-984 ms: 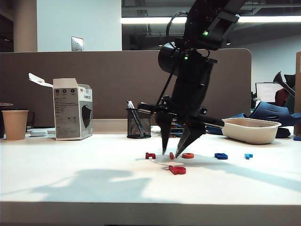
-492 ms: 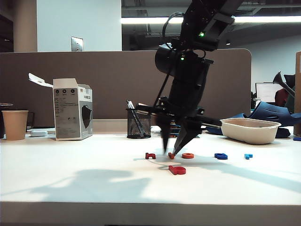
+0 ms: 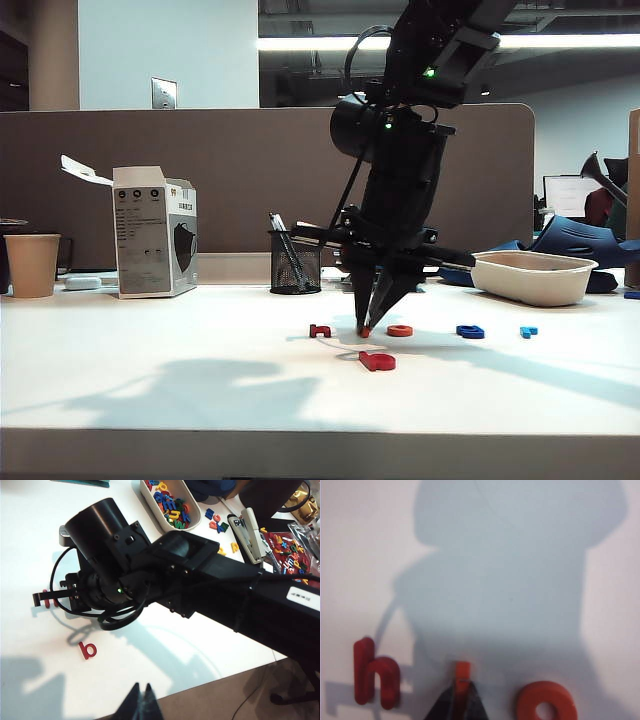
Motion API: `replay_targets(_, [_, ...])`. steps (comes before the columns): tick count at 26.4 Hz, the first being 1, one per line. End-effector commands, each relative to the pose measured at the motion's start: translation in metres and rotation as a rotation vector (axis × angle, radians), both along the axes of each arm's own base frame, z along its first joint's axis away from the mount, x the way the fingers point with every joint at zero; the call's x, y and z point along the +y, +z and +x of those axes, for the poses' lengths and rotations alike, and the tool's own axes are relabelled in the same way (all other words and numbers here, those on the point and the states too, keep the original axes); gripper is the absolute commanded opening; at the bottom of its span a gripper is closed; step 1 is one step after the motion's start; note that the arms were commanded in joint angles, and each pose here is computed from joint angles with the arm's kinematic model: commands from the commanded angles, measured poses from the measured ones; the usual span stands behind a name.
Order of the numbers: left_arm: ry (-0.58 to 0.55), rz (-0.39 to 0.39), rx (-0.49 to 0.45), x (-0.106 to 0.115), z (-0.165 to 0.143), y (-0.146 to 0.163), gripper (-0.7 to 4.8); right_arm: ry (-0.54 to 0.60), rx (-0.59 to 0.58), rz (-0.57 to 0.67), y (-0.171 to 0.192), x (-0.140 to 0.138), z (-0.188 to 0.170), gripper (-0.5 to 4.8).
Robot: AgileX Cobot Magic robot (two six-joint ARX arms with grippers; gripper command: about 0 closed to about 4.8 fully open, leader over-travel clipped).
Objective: Select the appropriate letters from the row of letter magnets placed on the table to arrange into the word "big".
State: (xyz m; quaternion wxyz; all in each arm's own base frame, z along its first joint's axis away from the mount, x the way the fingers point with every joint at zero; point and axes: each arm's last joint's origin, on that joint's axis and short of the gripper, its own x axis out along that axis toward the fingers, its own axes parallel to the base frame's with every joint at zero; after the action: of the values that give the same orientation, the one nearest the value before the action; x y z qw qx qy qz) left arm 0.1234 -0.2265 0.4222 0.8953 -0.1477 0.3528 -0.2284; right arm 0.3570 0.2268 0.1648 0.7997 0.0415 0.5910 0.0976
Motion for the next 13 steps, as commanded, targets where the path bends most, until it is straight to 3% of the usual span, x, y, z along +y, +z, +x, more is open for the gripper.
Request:
replay_targets(1, [0.0,-0.012,-0.008,0.0,-0.001,0.002,-0.05,0.002,0.13,-0.081,-0.011,-0.008,-0.014,-0.08])
replay_targets(8, [0.0,-0.012,-0.008,0.0,-0.001,0.002,-0.05,0.003,0.082,-0.059,0.024,-0.014,-0.023,-0.08])
replay_targets(13, [0.0,-0.012,-0.009,0.001,-0.001,0.002,-0.05,0.017,0.118,-0.087,0.026,-0.017,-0.028,-0.08])
